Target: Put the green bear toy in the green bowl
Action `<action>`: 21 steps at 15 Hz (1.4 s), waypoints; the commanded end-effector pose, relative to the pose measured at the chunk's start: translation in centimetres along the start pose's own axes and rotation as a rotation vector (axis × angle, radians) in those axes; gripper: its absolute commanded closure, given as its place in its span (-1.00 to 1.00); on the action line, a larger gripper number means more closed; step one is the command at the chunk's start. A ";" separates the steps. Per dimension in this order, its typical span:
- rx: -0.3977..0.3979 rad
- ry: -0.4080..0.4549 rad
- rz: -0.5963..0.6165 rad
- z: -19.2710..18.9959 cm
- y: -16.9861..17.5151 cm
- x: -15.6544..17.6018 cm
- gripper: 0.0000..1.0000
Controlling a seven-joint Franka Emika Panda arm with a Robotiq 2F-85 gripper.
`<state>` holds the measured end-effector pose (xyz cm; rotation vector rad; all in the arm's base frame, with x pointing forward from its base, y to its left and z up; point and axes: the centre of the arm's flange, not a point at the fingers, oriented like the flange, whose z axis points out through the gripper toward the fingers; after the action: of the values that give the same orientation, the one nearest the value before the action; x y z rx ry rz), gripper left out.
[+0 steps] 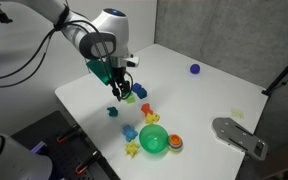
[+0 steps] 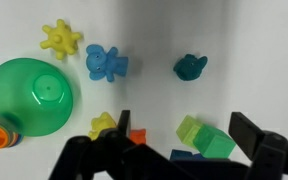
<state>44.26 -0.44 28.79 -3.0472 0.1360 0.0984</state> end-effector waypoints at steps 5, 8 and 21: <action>0.139 -0.079 0.061 6.9 -0.2 5.5 -1.00; 0.146 -0.131 0.068 10.4 -0.8 6.2 -1.00; 0.205 -0.288 -0.033 22.5 -2.9 6.2 -1.00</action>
<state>48.46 3.69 8.09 -2.8295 0.1188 0.5030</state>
